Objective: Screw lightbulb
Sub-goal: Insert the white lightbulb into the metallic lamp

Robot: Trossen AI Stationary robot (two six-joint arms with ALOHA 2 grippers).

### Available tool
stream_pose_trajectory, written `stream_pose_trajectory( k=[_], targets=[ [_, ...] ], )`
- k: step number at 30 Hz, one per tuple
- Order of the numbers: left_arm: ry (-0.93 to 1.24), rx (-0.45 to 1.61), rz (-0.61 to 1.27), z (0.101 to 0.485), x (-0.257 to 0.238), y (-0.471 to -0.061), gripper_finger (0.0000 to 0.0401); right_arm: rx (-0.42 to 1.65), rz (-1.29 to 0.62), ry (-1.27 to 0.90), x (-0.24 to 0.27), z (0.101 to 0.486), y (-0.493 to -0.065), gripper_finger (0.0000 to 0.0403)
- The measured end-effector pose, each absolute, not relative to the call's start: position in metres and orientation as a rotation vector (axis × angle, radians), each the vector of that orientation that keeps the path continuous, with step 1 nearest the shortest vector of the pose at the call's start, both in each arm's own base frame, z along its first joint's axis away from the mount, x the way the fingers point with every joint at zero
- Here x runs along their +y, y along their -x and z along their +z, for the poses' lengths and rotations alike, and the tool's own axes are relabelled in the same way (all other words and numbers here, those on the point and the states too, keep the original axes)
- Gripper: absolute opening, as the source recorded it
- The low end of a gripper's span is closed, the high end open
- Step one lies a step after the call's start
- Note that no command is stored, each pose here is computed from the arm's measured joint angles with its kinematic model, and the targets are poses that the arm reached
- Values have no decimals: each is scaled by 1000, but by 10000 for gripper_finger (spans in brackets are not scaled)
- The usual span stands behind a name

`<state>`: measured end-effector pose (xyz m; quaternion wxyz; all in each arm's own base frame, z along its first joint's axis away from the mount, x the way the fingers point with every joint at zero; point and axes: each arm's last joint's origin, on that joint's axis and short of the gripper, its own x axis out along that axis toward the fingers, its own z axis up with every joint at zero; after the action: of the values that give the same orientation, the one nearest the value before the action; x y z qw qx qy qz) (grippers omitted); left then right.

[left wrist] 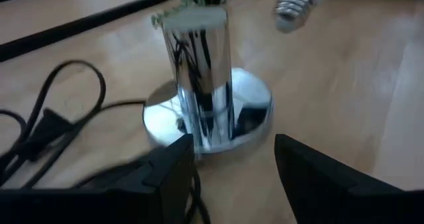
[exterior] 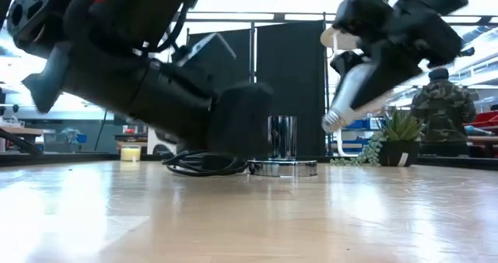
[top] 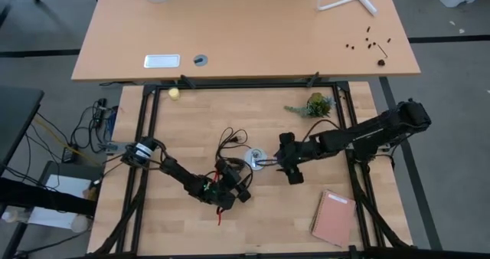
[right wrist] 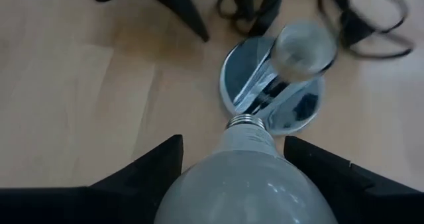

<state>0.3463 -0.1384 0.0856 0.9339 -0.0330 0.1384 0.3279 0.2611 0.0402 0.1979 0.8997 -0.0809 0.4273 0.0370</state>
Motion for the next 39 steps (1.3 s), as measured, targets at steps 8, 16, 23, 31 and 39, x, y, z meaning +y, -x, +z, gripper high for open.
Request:
stream_pose_trajectory(
  k=[8, 16, 23, 31, 39],
  targets=[
    [28, 300, 640, 98, -126, -354, 214, 839, 97, 116, 19, 232, -277, 266],
    [40, 340, 625, 97, -97, -365, 214, 891, 124, 128, 13, 249, -290, 266],
    [-1, 316, 628, 102, -95, -367, 214, 963, 169, 150, 9, 250, -311, 266],
    [-13, 288, 660, 105, -94, -368, 231, 1033, 213, 158, 2, 242, -334, 268],
    [-18, 323, 660, 98, -78, -372, 286, 1072, 223, 133, -7, 246, -342, 268]
  ],
)
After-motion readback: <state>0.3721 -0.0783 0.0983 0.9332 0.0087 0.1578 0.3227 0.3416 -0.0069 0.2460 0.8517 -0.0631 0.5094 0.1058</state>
